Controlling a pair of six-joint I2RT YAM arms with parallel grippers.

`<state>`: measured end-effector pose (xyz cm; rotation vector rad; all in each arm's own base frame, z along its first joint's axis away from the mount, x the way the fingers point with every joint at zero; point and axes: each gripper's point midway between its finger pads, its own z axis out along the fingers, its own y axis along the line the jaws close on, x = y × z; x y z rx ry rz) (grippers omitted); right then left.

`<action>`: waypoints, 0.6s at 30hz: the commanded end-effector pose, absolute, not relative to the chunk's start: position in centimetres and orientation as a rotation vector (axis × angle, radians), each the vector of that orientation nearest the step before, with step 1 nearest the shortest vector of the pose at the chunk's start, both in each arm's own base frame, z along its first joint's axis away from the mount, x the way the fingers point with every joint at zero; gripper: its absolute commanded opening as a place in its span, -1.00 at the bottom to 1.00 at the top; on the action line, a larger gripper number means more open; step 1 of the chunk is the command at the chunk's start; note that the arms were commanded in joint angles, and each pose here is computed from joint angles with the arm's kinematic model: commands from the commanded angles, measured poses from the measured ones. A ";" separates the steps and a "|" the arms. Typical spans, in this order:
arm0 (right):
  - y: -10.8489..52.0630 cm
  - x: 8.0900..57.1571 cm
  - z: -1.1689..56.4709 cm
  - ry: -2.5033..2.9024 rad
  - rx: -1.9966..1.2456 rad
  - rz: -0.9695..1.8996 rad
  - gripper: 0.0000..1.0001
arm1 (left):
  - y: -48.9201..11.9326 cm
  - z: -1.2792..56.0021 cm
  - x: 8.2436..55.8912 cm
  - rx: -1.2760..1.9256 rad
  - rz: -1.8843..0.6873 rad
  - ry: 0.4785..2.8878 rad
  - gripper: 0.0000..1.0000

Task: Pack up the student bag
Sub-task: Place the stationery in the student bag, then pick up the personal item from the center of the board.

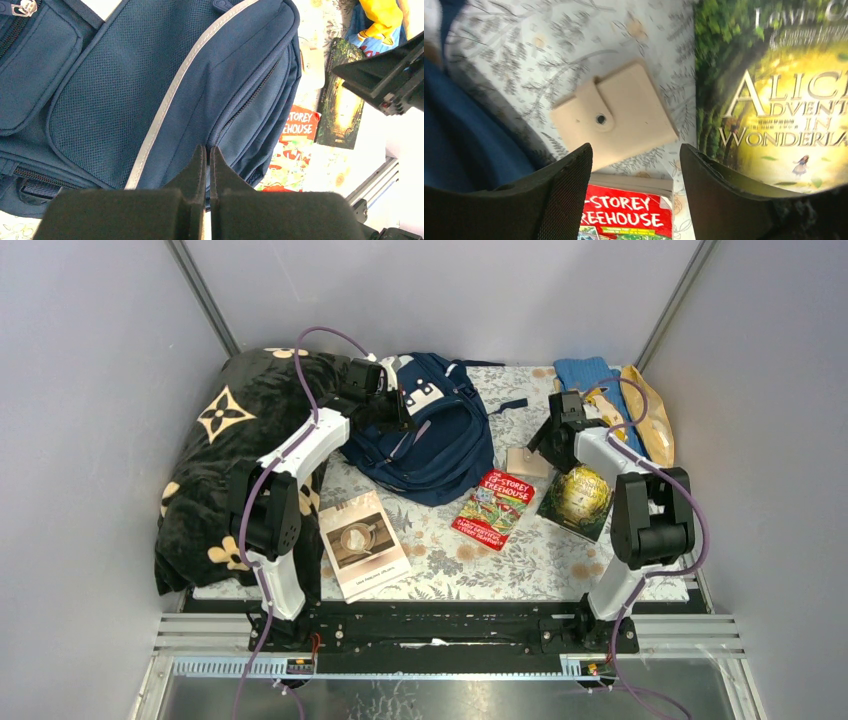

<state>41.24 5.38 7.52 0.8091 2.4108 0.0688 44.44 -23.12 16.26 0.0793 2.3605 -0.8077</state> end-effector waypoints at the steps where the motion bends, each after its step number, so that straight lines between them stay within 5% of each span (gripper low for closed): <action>1: 6.1 40.3 5.9 2.399 1.007 0.186 0.40 | -22.7 18.4 44.8 0.076 -0.820 2.296 -1.00; 8: 4.2 42.0 5.4 2.358 1.005 0.065 0.40 | -22.5 18.7 44.5 0.083 -0.806 2.293 -1.00; 18: 6.9 40.5 3.0 2.385 1.165 0.393 0.42 | -22.4 18.3 44.6 0.080 -0.795 2.306 -1.00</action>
